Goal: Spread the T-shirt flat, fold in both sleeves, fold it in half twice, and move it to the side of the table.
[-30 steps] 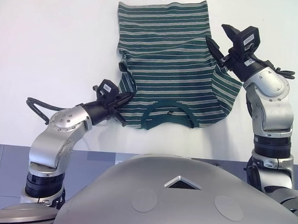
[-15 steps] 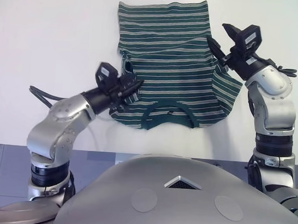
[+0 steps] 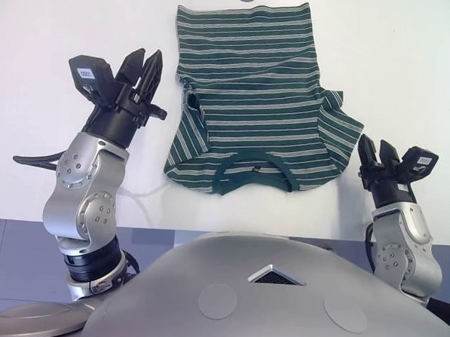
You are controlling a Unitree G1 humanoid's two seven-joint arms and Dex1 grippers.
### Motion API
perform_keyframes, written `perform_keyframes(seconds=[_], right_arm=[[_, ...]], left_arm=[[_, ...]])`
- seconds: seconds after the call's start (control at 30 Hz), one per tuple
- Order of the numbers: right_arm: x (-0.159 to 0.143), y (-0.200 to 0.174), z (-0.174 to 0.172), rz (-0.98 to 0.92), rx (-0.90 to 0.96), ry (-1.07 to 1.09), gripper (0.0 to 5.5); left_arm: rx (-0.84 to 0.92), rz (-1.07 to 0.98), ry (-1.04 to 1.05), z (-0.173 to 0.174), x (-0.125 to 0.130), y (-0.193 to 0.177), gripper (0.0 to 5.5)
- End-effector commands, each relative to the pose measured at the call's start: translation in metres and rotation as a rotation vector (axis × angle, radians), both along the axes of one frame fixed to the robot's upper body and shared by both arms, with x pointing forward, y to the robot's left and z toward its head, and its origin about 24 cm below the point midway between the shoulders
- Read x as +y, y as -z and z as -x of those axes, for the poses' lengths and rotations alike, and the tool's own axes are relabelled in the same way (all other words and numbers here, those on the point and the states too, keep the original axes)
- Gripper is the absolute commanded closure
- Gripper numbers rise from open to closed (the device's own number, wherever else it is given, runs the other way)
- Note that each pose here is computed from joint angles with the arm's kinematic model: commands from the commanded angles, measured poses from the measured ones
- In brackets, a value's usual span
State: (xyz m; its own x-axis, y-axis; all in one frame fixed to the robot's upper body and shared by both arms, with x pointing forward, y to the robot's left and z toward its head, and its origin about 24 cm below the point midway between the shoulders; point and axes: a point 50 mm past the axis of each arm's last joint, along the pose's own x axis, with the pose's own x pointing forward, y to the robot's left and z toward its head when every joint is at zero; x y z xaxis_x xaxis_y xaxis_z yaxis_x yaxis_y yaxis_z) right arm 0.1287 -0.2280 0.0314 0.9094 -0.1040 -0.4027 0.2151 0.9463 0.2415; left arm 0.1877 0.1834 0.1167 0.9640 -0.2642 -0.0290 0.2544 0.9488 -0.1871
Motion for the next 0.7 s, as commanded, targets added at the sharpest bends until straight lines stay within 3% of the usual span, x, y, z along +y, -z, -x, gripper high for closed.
perform_keyframes(seconds=[0.03,0.2,0.7], right_arm=[[0.01,0.001,-0.02,-0.109,0.022,0.027,2.96],[0.017,-0.007,-0.041,-0.162,0.034,0.054,2.96],[0.021,0.012,-0.044,-0.143,0.179,0.079,3.05]], left_arm=[[-0.009,-0.025,0.0,-0.005,0.001,-0.001,3.95],[-0.001,-0.011,0.005,-0.004,-0.004,0.002,3.95],[0.003,-0.004,-0.009,-0.005,-0.002,0.005,3.94]])
